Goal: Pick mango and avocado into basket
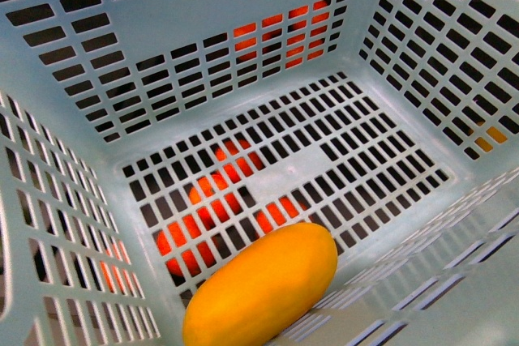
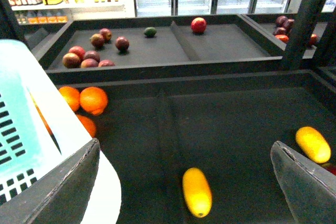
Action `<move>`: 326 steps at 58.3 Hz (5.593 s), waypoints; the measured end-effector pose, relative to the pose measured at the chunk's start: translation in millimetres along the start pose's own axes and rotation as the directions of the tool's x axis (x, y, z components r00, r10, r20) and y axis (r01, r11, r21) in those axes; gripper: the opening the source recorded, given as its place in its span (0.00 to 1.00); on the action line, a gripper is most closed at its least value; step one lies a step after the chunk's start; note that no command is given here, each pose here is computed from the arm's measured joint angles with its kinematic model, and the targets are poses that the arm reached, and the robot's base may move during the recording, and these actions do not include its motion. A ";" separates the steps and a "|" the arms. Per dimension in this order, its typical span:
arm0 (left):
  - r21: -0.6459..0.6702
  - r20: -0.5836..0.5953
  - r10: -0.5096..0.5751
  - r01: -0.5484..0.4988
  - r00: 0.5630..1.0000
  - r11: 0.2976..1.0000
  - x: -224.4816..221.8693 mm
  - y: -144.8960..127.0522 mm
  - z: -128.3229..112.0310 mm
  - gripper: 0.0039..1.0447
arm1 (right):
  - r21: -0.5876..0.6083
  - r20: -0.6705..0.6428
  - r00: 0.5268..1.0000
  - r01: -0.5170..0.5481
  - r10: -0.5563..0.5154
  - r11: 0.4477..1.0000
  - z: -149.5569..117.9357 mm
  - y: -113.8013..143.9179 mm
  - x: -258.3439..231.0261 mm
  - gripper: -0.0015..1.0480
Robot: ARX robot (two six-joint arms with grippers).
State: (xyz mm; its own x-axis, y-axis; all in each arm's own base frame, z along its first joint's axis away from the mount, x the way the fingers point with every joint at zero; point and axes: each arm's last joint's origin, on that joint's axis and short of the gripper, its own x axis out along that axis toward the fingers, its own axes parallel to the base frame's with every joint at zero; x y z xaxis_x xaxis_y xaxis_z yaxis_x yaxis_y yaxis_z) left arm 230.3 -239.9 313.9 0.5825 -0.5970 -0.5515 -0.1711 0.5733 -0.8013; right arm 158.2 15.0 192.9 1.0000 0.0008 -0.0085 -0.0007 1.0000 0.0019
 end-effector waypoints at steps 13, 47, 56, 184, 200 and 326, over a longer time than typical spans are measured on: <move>-0.001 -0.003 -0.002 0.002 1.000 1.000 -0.4 -0.2 -0.2 0.04 | 0.000 -0.001 1.000 0.000 0.000 1.000 -0.1 0.0 0.1 0.92; -0.002 -0.003 -0.003 0.003 1.000 1.000 -0.5 -0.2 0.0 0.04 | 0.000 0.001 1.000 -0.002 0.002 1.000 0.1 0.1 0.0 0.92; 0.000 -0.003 -0.003 0.003 1.000 1.000 -0.5 -0.2 0.0 0.04 | 0.001 0.001 1.000 -0.003 0.003 1.000 0.1 0.1 -0.1 0.92; 0.002 -0.003 -0.004 0.004 1.000 1.000 -1.1 -0.6 -0.6 0.04 | -0.062 -0.892 0.392 0.383 -0.223 0.922 -179.0 -101.1 53.3 0.92; 0.001 -0.003 -0.004 0.004 1.000 1.000 -1.1 -0.6 -0.6 0.04 | -0.077 -0.896 0.380 0.374 -0.228 0.924 -191.6 -117.9 68.4 0.92; 0.001 -0.002 -0.004 0.004 1.000 1.000 -1.1 -0.5 -0.5 0.04 | -0.059 -0.926 0.328 0.363 -0.187 0.930 -261.8 -124.5 151.6 0.92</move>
State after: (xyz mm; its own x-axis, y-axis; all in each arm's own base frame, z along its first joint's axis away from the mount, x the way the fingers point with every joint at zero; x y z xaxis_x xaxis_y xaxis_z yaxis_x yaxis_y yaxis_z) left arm 229.3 -239.9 314.9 0.5817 -0.6002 -0.5490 -0.1682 0.5716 -0.8031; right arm 307.6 -108.9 -70.3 0.3200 -0.1851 -0.9292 0.3616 0.9304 -0.0608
